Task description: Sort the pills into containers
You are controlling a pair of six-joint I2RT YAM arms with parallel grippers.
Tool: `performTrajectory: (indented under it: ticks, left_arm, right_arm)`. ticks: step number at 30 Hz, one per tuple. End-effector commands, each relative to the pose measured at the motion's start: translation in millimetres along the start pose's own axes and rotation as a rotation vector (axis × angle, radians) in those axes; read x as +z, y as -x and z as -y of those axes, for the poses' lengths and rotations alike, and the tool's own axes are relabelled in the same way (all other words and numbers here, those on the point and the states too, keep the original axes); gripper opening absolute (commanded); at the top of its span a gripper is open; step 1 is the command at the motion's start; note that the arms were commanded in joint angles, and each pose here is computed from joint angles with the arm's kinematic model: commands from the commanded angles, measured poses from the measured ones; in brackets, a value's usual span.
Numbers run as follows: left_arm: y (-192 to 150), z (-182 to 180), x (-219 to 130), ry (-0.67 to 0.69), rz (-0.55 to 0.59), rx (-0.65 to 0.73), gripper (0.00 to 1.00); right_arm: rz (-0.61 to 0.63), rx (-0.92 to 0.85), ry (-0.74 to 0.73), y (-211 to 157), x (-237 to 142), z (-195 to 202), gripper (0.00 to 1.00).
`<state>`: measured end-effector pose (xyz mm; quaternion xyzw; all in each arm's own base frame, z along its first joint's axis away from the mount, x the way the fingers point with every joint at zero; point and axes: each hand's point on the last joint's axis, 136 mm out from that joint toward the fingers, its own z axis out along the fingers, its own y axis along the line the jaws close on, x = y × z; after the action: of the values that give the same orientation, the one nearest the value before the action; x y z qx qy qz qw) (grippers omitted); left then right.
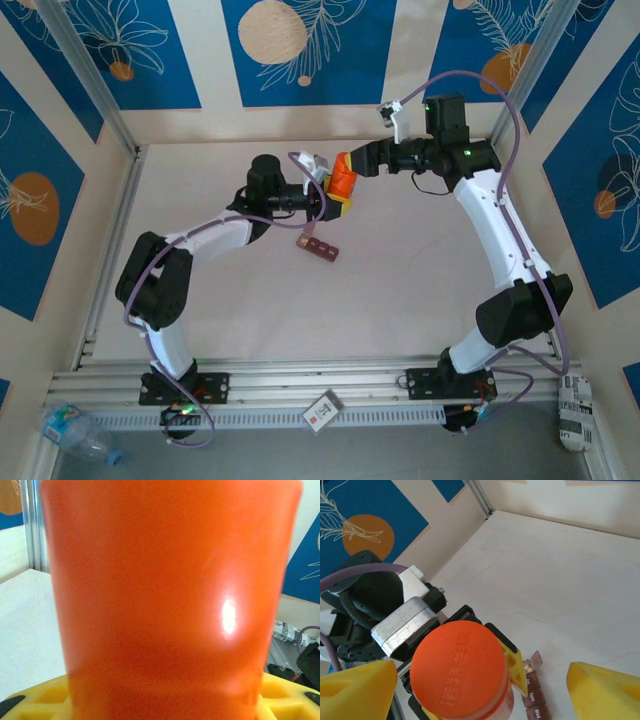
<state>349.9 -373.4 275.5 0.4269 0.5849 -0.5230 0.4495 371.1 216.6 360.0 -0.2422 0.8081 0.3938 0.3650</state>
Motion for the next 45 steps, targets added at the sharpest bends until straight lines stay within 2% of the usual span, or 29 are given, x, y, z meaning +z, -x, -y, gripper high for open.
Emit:
performTrajectory:
  ticks: [1, 8, 18, 19, 23, 45]
  left_arm:
    - [12.9, 5.3, 0.1, -0.051, 0.015, 0.015, 0.00]
    - [11.6, 5.2, 0.4, -0.056, 0.010, 0.005, 0.00]
    - [12.2, 5.1, 1.2, -0.063, 0.013, 0.001, 0.00]
    - [12.4, 4.9, 1.4, -0.063, 0.013, -0.001, 0.00]
    - [12.1, 4.4, 2.1, -0.064, 0.013, -0.004, 0.00]
    - [6.9, 3.5, 3.4, -0.068, 0.009, -0.018, 0.00]
  right_arm:
    - [-0.035, -0.023, 0.037, -7.4, 5.8, -8.5, 0.88]
    - [-0.048, -0.023, 0.029, -7.1, 12.6, -7.4, 0.83]
    - [-0.068, -0.007, 0.030, -12.2, 17.9, -7.1, 0.63]
    - [-0.071, -0.006, 0.031, -13.2, 18.4, -7.2, 0.63]
    - [-0.069, -0.011, 0.027, -13.3, 17.5, -8.5, 0.74]
    - [-0.001, -0.004, 0.037, 3.2, 2.9, -15.8, 0.74]
